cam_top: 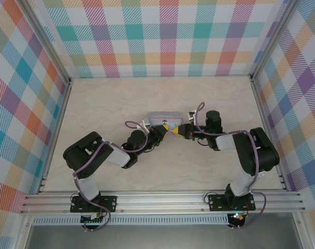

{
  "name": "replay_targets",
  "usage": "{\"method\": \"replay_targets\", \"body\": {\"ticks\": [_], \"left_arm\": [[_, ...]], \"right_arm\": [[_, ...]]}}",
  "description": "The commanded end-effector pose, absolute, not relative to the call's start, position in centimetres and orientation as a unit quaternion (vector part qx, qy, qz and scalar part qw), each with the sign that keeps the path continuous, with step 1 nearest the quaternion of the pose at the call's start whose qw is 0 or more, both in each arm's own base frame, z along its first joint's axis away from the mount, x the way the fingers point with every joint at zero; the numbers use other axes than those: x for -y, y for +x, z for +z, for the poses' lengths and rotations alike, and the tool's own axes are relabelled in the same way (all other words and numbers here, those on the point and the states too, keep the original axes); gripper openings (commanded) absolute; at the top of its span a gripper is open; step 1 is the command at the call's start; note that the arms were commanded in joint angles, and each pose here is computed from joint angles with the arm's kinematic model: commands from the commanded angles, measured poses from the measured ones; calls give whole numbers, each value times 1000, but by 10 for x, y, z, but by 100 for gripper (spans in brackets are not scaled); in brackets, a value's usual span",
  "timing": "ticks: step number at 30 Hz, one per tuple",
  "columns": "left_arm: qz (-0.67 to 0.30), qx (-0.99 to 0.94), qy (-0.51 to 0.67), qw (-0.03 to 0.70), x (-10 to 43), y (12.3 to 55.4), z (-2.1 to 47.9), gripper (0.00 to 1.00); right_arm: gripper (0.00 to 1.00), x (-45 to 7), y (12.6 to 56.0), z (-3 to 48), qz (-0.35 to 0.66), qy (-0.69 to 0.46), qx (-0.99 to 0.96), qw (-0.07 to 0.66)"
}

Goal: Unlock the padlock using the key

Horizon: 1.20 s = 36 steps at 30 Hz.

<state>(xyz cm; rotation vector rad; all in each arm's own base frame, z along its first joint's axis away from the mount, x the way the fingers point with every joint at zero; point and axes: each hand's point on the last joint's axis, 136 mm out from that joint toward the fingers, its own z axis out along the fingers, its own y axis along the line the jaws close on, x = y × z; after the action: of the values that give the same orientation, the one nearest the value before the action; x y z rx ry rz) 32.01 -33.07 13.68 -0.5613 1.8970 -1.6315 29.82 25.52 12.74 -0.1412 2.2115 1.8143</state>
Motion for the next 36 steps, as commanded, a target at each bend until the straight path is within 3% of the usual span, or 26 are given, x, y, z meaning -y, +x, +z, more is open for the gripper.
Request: {"method": "replay_targets", "body": {"ticks": [1,12,36], "left_arm": [[-679,-676,-131,254,363,291,182,0],[-672,-685,-129,250,366,294,171,0],[-660,-715,-47,226,361,280,155,0]], "right_arm": [[0,-280,294,148,639,-104,-745,159],[0,-285,291,155,640,-109,-742,167],[0,-242,294,151,594,-100,-777,184]]}}
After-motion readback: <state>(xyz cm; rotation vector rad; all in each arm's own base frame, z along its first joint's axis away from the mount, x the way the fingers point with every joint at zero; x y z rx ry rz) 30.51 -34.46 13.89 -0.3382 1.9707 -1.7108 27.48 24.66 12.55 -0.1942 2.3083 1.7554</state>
